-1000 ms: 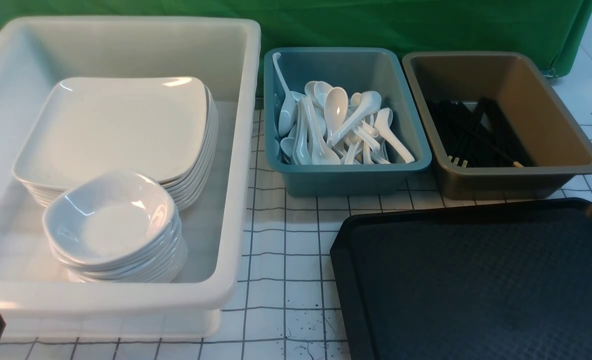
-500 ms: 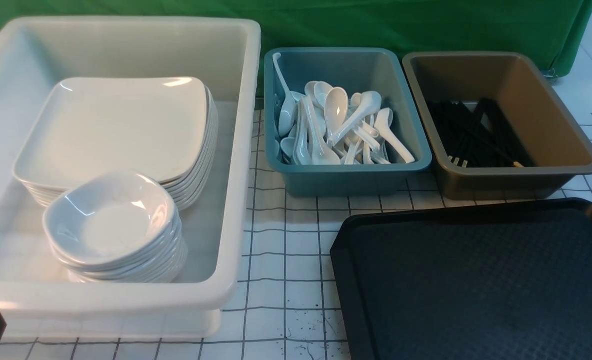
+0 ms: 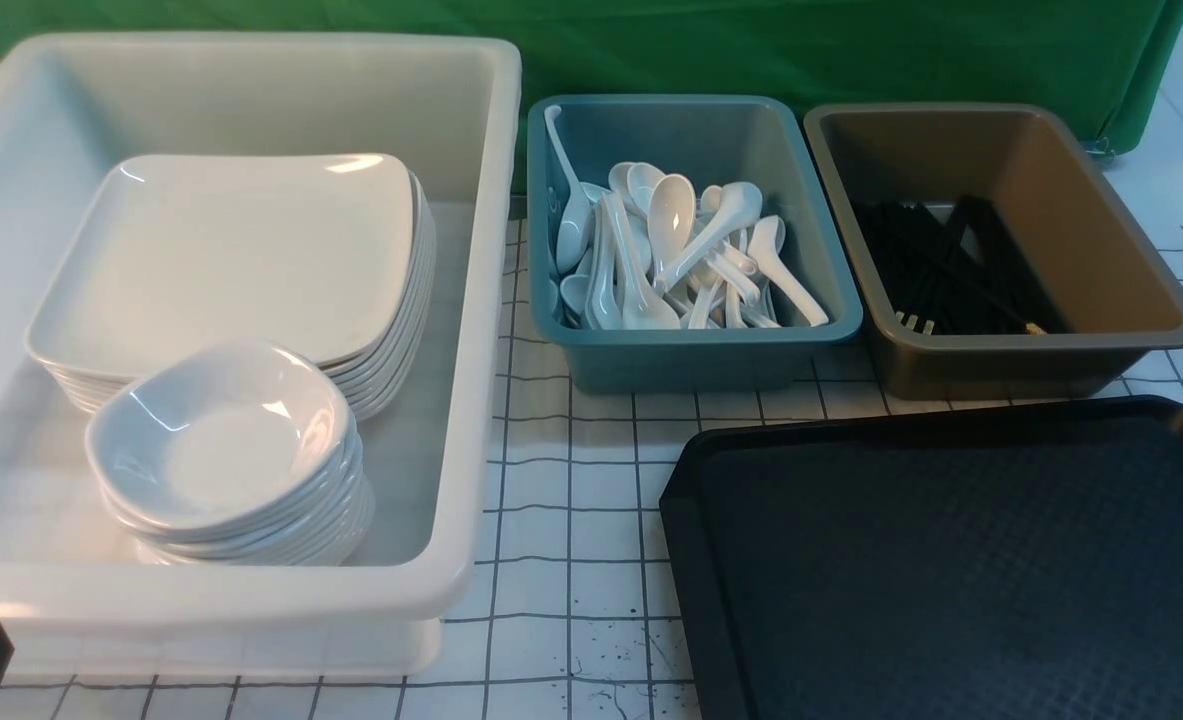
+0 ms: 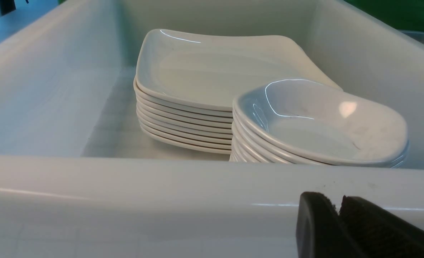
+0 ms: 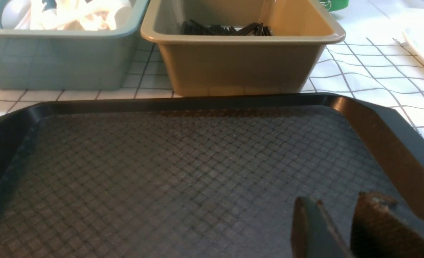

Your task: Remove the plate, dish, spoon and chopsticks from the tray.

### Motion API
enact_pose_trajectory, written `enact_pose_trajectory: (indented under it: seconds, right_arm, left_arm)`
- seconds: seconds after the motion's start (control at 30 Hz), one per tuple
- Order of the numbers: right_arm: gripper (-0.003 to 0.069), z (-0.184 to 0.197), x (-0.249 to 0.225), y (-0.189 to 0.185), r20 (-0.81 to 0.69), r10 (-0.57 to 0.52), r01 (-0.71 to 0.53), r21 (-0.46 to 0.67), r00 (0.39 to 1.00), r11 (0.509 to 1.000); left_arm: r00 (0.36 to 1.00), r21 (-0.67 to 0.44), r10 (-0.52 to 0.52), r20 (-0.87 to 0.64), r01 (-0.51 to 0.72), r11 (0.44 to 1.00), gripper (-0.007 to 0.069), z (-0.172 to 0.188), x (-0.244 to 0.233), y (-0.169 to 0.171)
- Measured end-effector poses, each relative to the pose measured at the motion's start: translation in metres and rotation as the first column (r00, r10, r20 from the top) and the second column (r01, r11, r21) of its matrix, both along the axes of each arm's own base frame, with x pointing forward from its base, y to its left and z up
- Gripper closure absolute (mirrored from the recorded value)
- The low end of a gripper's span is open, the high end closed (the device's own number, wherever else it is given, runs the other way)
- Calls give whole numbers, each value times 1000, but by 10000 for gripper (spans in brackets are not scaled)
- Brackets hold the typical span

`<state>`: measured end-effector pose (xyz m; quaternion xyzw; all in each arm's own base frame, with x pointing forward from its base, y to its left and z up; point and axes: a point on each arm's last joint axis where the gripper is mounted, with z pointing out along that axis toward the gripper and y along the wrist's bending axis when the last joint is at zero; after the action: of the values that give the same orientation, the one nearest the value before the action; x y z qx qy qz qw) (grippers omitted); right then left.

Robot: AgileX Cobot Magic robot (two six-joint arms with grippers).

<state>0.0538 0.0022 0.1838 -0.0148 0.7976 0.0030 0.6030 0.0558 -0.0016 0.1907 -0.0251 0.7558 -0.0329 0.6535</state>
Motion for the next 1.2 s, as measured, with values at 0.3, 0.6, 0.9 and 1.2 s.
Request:
enact_pose_trajectory:
  seconds: [0.3, 0.6, 0.9, 1.2]
  right_arm:
    - [419, 0, 0, 0, 0, 0, 0, 0, 1000, 1000]
    - [419, 0, 0, 0, 0, 0, 0, 0, 1000, 1000]
    - [419, 0, 0, 0, 0, 0, 0, 0, 1000, 1000]
    - [419, 0, 0, 0, 0, 0, 0, 0, 1000, 1000]
  left_arm:
    - [1000, 0, 0, 0, 0, 1000, 516, 0, 0, 0]
    - [1000, 6, -1, 0, 1, 1000, 509, 0, 0, 0]
    - [1000, 6, -1, 0, 1, 1000, 498, 0, 0, 0]
    - [1000, 6, -1, 0, 1, 1000, 491, 0, 0, 0]
